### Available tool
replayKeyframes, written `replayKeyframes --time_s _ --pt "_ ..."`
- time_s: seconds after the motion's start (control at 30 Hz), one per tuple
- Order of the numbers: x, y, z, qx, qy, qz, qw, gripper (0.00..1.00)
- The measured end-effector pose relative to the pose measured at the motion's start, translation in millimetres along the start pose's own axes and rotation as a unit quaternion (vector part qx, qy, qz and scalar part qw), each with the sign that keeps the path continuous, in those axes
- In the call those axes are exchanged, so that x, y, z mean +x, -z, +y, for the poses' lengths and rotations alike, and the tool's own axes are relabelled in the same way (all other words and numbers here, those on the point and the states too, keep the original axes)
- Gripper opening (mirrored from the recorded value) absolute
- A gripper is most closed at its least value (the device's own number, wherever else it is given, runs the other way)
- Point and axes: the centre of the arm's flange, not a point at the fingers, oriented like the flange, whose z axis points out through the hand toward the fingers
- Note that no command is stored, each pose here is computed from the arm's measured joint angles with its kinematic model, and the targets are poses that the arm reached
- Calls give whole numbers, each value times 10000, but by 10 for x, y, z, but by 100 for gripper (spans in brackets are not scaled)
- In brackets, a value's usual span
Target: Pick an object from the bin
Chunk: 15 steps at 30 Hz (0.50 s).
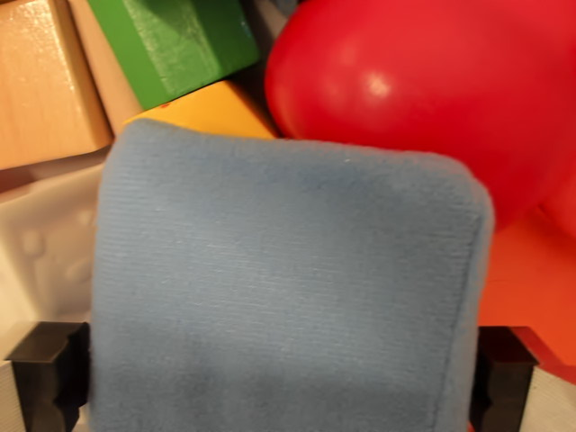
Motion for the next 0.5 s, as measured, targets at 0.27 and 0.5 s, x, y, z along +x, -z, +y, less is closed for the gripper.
replayKeyframes --time_s 0.27,0.5 --pt "1 -2 -1 1 3 6 10000 0" --pt "4 -2 -17 7 16 8 10000 0"
